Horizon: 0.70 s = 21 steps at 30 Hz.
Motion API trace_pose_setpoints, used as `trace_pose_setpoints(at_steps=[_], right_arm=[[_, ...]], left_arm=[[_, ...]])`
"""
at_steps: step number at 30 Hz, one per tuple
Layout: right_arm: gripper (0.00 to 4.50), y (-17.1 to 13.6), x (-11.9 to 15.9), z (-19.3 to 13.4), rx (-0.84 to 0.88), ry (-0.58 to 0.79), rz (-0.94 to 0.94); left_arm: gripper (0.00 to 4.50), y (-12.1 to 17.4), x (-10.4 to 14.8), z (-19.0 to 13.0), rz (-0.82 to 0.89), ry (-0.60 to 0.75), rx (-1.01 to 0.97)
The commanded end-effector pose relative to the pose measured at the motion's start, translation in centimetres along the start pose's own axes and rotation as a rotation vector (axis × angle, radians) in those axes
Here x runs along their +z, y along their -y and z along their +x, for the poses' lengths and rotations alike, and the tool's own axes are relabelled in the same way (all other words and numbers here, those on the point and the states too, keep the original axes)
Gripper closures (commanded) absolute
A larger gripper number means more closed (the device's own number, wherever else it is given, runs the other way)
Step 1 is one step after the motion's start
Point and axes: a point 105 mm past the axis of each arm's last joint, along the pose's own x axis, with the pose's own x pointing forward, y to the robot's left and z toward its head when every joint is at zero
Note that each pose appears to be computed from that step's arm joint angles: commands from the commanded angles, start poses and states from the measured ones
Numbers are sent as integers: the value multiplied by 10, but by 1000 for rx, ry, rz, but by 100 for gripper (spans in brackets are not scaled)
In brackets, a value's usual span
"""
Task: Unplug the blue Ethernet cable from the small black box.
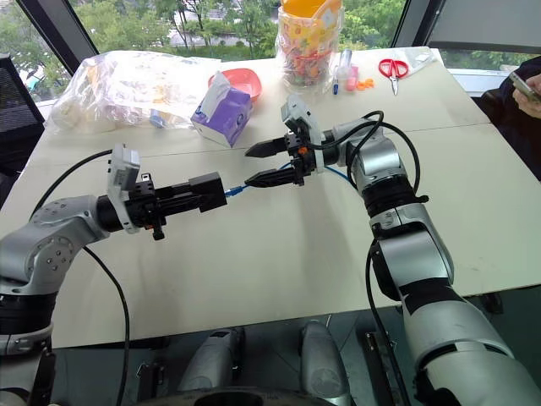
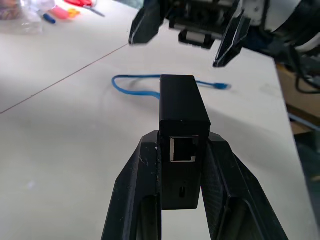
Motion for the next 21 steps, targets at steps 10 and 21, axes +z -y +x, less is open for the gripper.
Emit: trace_pose_setpoints(at_steps=[10,21], right_arm=[[65,-18,2,23,133,21,16],[146,-22,3,30,161,41,37]], left_arm=[[403,2,31,-2,12,95,-30],[403,5,28,-1,-8,89,-26]])
